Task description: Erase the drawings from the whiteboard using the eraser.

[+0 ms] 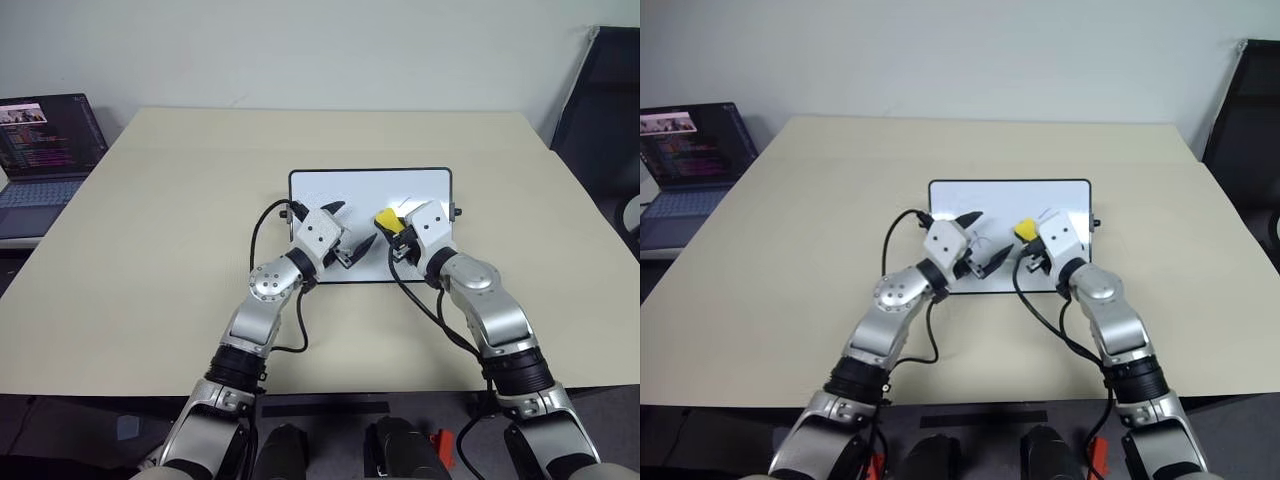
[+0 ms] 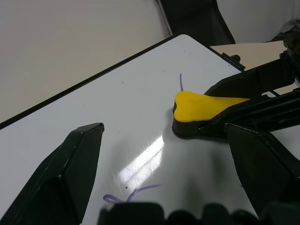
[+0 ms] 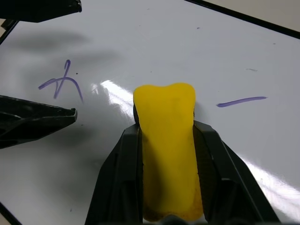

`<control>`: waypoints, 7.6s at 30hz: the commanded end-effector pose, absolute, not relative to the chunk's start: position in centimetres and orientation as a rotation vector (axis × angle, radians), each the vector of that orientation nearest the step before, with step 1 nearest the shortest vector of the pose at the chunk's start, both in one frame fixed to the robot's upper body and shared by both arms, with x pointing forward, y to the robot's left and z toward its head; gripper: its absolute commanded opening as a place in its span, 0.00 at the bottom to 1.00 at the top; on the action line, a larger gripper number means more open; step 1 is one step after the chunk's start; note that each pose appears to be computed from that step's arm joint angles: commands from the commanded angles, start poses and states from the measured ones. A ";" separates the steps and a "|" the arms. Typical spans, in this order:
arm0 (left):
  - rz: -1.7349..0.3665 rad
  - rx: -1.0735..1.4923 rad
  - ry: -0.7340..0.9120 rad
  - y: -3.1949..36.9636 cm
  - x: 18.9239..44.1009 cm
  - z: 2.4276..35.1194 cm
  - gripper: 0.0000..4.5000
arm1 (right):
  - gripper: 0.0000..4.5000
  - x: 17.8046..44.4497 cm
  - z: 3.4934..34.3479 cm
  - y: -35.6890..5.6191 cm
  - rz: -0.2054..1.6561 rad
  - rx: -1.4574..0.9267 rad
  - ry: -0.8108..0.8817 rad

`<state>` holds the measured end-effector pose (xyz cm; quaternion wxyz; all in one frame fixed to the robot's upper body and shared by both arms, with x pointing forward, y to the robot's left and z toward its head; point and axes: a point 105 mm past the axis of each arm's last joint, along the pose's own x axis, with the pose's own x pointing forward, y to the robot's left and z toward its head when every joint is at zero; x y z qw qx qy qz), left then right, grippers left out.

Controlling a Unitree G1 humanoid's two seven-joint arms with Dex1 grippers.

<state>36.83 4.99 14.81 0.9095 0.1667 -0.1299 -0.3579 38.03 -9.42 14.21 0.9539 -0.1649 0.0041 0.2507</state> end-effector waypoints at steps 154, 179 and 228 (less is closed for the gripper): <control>-1.071 0.145 -0.188 2.9 30.6 15.1 1.00 | 0.24 33.8 18.8 -21.0 0.167 -0.279 -0.062; -1.465 0.259 -0.120 1.6 29.6 13.0 1.00 | 0.24 30.4 11.4 -28.1 -0.051 -0.097 0.345; -0.315 0.199 -0.089 13.1 27.6 10.2 1.00 | 0.99 21.4 11.3 -26.3 -0.175 -0.066 0.004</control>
